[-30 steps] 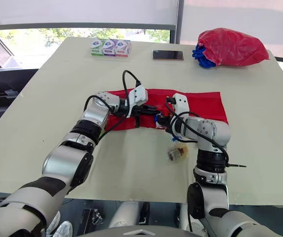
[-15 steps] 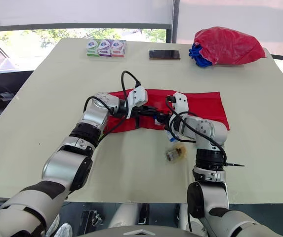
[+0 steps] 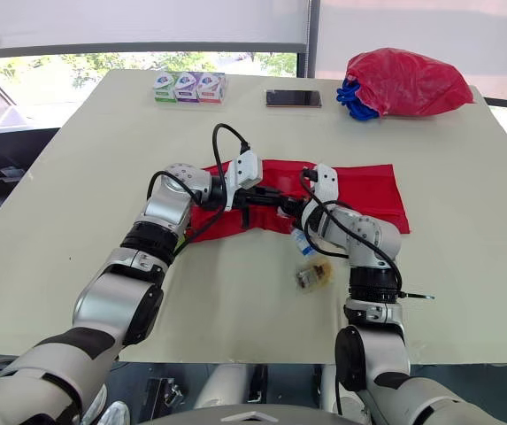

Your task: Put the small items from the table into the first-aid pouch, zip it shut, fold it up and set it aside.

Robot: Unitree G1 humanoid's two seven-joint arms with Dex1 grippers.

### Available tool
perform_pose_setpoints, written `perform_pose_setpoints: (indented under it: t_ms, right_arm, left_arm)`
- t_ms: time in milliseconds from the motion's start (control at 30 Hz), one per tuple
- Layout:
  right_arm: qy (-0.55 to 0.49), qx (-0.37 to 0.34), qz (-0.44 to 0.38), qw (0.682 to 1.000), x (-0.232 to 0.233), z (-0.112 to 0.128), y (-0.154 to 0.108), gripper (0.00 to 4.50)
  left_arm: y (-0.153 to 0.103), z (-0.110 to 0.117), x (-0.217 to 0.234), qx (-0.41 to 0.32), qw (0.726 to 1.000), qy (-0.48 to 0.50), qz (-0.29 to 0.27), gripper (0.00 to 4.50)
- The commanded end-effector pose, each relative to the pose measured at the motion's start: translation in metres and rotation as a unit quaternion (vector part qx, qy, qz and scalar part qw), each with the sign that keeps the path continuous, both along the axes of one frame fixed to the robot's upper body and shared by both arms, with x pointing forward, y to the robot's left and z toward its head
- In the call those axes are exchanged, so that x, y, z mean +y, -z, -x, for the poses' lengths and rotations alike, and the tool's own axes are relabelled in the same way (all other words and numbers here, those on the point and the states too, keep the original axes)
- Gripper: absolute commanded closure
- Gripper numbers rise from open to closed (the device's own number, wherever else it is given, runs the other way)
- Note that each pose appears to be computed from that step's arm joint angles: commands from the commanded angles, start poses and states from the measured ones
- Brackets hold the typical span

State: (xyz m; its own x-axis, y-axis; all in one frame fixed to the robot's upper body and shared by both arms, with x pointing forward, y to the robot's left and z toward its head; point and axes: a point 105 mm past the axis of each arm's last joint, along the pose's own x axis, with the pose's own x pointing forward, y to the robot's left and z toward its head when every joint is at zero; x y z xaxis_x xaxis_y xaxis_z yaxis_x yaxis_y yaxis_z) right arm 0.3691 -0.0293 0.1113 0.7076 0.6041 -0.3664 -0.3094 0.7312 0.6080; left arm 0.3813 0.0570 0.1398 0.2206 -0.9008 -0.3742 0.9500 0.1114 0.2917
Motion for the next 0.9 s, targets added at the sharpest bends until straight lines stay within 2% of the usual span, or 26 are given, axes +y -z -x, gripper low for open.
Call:
perform_pose_setpoints:
  t_ms: [33, 133, 167, 300, 600, 700, 833, 900]
  right_arm:
    - [-0.023, -0.075, -0.052, 0.996, 0.029, -0.004, -0.05, 4.49]
    - [-0.042, -0.072, -0.034, 0.996, 0.03, 0.001, -0.045, 4.49]
    - [-0.046, -0.072, -0.027, 0.996, 0.029, 0.003, -0.043, 3.64]
    - [-0.067, -0.075, 0.015, 0.995, 0.024, 0.012, -0.033, 2.04]
    - [-0.096, -0.131, 0.102, 0.981, 0.002, 0.025, -0.034, 2.04]
    - [-0.125, -0.199, 0.164, 0.958, -0.007, 0.031, -0.043, 2.04]
    - [-0.158, -0.227, 0.227, 0.934, -0.016, 0.039, -0.039, 2.04]
    - [-0.162, -0.236, 0.249, 0.925, -0.019, 0.04, -0.036, 2.63]
  left_arm:
    - [0.024, 0.022, -0.02, 0.041, 0.996, 0.071, -0.027, 4.5]
    - [0.022, 0.017, -0.019, 0.033, 0.998, 0.056, -0.026, 4.5]
    - [0.02, 0.013, -0.019, 0.03, 0.998, 0.047, -0.024, 4.5]
    - [0.015, 0.003, -0.014, 0.023, 0.999, 0.02, -0.015, 4.5]
    - [0.005, -0.01, -0.005, 0.021, 1.0, -0.004, 0.016, 4.5]
    - [0.005, -0.011, -0.004, 0.024, 1.0, -0.003, 0.019, 4.5]
    - [0.005, -0.01, -0.005, 0.03, 0.999, 0.001, 0.024, 4.5]
    - [0.004, -0.01, -0.006, 0.035, 0.999, 0.004, 0.028, 4.5]
